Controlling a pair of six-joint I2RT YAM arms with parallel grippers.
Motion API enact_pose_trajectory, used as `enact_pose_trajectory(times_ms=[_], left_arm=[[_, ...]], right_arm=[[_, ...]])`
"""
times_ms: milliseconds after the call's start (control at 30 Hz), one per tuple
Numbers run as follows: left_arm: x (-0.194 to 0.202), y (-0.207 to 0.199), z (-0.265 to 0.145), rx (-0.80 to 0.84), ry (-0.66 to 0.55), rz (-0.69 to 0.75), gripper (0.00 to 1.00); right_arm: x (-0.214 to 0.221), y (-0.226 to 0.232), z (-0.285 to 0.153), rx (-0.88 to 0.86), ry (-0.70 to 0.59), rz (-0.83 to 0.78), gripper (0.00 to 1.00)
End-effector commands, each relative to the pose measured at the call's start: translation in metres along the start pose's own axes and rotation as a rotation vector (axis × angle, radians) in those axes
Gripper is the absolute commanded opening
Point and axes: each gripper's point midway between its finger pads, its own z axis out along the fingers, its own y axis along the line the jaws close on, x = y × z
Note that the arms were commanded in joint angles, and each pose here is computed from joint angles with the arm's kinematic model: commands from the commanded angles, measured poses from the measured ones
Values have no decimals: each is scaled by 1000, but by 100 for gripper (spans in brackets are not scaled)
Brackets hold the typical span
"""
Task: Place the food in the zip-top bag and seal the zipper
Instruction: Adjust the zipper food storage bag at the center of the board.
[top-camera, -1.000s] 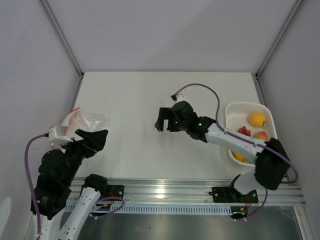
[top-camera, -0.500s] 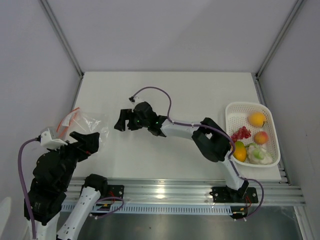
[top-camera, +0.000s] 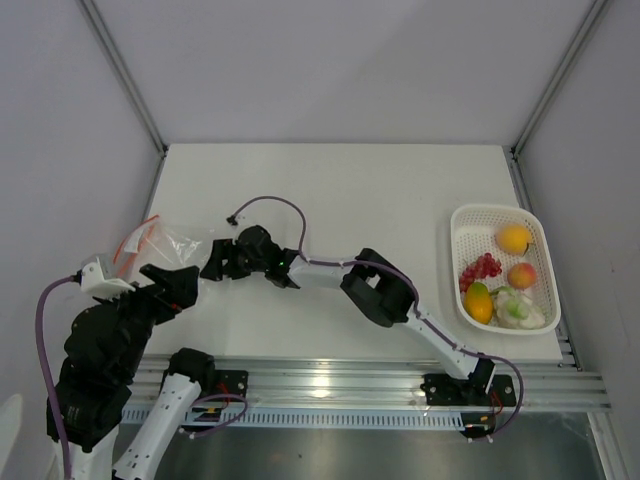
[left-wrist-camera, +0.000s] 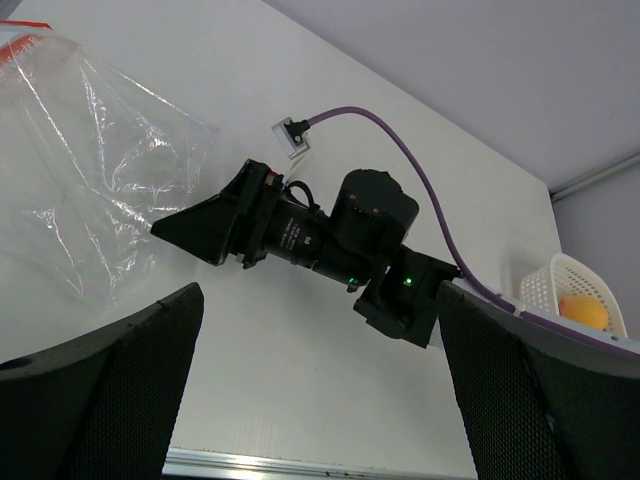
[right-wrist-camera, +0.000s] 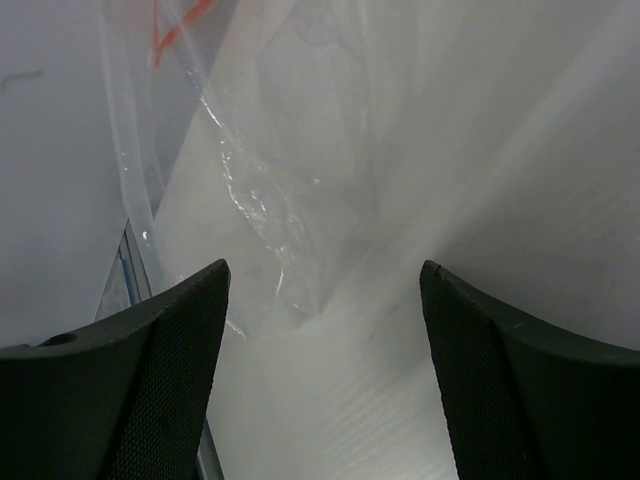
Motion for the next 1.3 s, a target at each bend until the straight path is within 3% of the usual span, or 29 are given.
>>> enact_pose_trajectory(times_ms=[0, 233, 267, 300, 400, 433, 533, 567, 633, 667, 700, 767, 833, 900, 933, 1033, 1267], left_arm=[[-5, -4, -2, 16, 1, 26, 99], [0, -5, -2, 16, 25, 30, 99], [0, -4, -2, 16, 28, 29, 98], [0, -5, -2, 14, 33, 30, 97], [-1, -5, -5, 6, 50, 39, 96], [-1, -4, -6, -1, 55, 45, 96], [-7, -6, -9, -12, 65, 72, 95], [-9, -7, -10, -9, 67, 84, 95], [-15, -12, -11, 9, 57, 98, 95], [-15, -15, -12, 25, 60, 103, 93], [-15, -16, -11, 33, 62, 105, 93], [-9, -21, -7, 64, 79, 107, 91], [-5, -25, -5, 80, 96, 88, 90], [9, -28, 2, 103, 144, 79, 90], [17, -28, 7, 103, 167, 66, 90], [35, -34, 19, 142, 215, 19, 90], [84, -58, 51, 301, 338, -106, 87]], right_arm=[[-4, 22, 16, -63, -15, 0, 77], [-17, 16, 28, -86, -60, 46, 50], [-20, 15, 28, -86, -64, 48, 40], [-23, 13, 27, -84, -70, 55, 20], [-33, 8, 14, -83, -80, 60, 0], [-57, 26, 0, -114, -130, 42, 0], [-59, 13, -27, -67, -157, 10, 0], [-77, 35, -47, -91, -194, -13, 0], [-65, 14, -71, -30, -185, -24, 0], [-82, 34, -94, -56, -222, -39, 0], [-61, 15, -108, -29, -176, -32, 0], [-76, 25, -142, -58, -204, -46, 0], [-50, 0, -168, -23, -158, -36, 0], [-64, 2, -205, -30, -201, -43, 0], [-43, -11, -220, -18, -157, -30, 0], [-48, -13, -270, 10, -163, -61, 0], [-39, -50, -358, 241, -99, -85, 0]])
